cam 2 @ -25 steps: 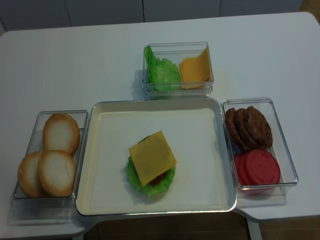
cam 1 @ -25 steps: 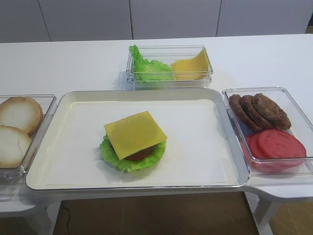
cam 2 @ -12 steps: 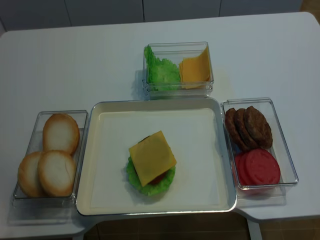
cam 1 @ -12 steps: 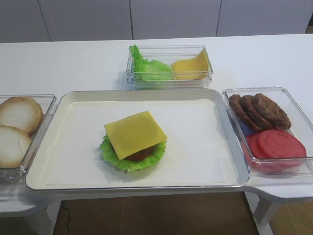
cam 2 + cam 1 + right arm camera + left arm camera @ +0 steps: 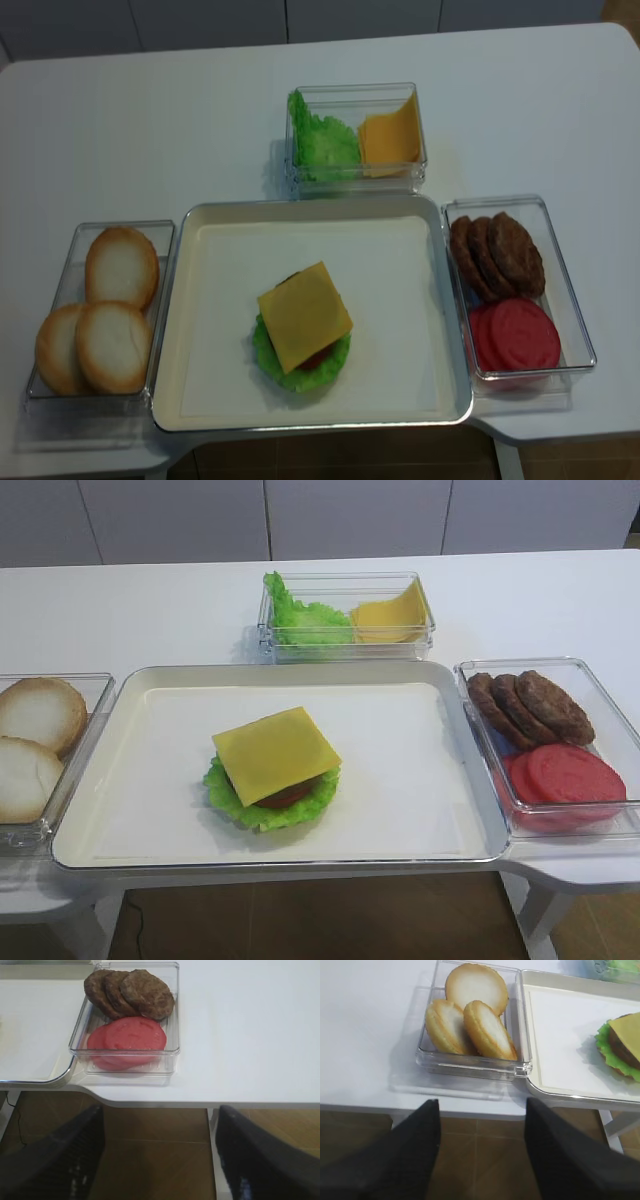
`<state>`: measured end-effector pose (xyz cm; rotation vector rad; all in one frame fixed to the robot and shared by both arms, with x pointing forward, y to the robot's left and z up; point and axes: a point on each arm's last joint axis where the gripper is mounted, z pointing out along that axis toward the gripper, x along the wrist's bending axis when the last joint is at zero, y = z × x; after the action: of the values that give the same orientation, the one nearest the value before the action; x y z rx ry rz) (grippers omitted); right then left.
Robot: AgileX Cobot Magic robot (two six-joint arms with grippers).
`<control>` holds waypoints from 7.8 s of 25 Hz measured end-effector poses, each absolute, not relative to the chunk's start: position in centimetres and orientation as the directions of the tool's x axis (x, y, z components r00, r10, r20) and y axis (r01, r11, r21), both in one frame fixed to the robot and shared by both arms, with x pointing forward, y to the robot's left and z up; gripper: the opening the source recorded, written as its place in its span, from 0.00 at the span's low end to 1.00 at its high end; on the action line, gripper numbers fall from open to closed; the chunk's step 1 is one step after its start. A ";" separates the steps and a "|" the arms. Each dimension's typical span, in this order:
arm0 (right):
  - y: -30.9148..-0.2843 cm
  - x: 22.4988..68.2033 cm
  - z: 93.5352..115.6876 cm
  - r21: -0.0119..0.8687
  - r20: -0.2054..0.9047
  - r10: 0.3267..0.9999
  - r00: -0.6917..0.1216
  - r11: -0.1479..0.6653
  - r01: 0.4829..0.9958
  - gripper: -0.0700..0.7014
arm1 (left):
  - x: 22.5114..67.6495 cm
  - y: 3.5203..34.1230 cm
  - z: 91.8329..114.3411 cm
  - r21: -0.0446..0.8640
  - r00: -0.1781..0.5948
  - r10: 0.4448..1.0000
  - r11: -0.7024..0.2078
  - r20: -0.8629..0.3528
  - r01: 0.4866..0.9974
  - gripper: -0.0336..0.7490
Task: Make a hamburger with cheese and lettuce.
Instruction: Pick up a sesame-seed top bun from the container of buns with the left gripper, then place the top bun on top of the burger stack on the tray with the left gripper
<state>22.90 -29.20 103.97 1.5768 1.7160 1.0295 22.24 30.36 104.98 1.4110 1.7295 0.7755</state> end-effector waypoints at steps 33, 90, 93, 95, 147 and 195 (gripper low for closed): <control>-29.2 22.9 104.0 0.845 0.080 0.988 -0.128 0.001 0.535 0.79 | 44.3 32.8 109.9 0.352 -0.315 0.911 0.396 -0.266 0.848 0.56; -29.2 22.9 104.0 0.847 0.072 0.989 -0.130 0.009 0.532 0.79 | 49.0 35.5 103.0 0.120 -0.248 0.960 0.264 -0.133 0.957 0.49; -29.2 22.9 104.0 0.847 0.072 0.989 -0.130 0.009 0.532 0.79 | 48.9 35.6 103.0 0.120 -0.245 0.962 0.259 -0.124 0.958 0.44; -29.2 22.9 104.0 0.847 0.072 0.989 -0.130 0.009 0.532 0.79 | 49.0 35.6 103.0 0.120 -0.244 0.963 0.257 -0.119 0.959 0.43; -29.2 22.9 104.0 0.846 0.078 0.989 -0.124 0.001 0.533 0.79 | 48.4 35.8 103.5 0.157 -0.226 0.971 0.236 -0.075 0.959 0.14; -29.2 22.9 104.0 0.848 0.072 0.989 -0.126 0.006 0.531 0.79 | 44.6 19.6 113.4 0.423 0.315 0.922 -0.383 0.222 0.822 0.13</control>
<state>22.93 -29.22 104.00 1.5690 1.7106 1.0241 44.61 19.61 113.35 2.3506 1.5908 0.6361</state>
